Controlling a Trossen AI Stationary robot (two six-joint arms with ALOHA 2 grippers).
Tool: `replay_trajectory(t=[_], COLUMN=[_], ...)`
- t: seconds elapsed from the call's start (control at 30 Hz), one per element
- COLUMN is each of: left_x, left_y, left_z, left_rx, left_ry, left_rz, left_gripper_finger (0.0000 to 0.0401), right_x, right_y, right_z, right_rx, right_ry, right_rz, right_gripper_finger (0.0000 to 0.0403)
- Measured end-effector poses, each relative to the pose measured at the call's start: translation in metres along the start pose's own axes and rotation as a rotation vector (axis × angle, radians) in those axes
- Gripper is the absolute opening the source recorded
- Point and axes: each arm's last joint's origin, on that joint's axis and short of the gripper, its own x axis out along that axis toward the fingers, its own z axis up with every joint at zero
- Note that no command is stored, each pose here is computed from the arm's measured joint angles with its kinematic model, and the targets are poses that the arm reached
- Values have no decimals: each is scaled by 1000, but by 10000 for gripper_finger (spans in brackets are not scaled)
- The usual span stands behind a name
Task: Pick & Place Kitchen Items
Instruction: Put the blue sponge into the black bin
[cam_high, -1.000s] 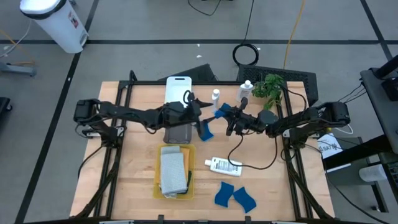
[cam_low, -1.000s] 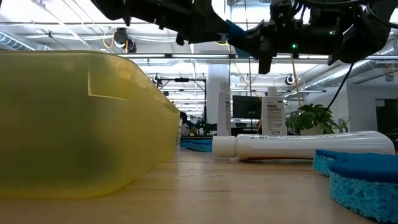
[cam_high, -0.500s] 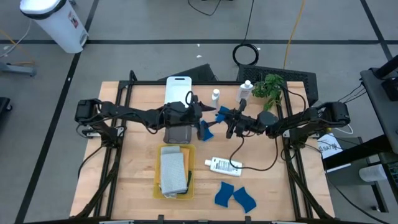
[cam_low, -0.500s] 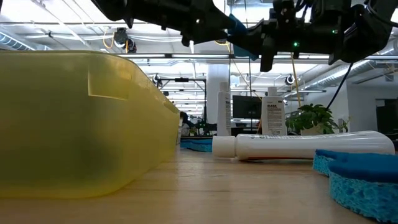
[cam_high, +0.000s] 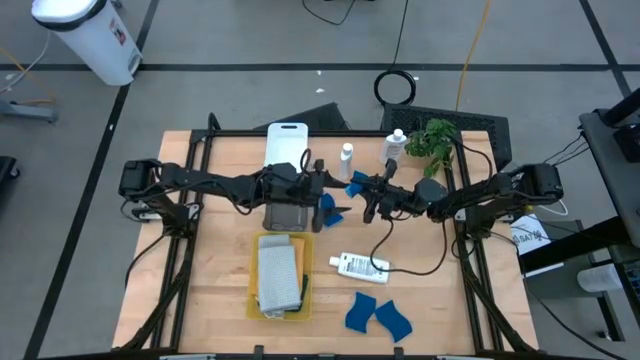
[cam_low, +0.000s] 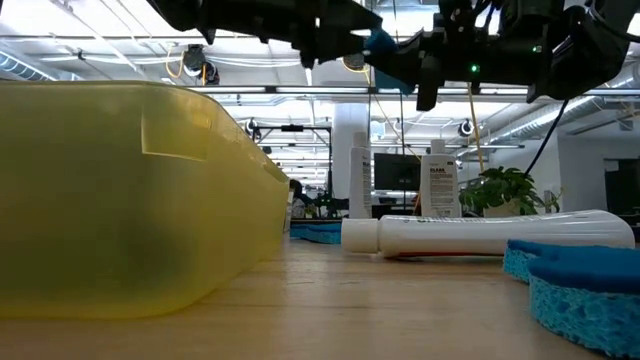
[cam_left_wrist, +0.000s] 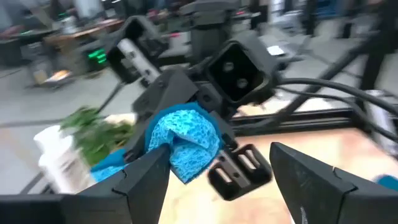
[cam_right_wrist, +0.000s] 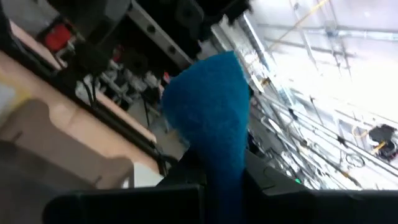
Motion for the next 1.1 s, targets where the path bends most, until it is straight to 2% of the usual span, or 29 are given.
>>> replay_trajectory(t=[0.07,0.13,0.43,0.77,0.97,1.1], left_x=[0,0,0,0,-1,-1], left_y=[2,3,2,3,3,4], left_z=[-1,-1,3,1,0,-1], left_rx=[-17,-34,-35,-36,-44,-51], left_ry=[10,12,-19,1,14,22], left_rz=[86,125,126,148,161,177], left_gripper_finger=[274,274,273,273,273,249], right_x=[0,0,12,16,15,15], right_y=[0,0,5,4,5,5], right_z=[-1,-1,0,2,3,2], right_rx=[-4,-2,44,47,47,47], right_ry=[16,16,17,36,33,33], right_rz=[-1,-11,71,0,6,8], right_gripper_finger=[20,20,20,20,20,20])
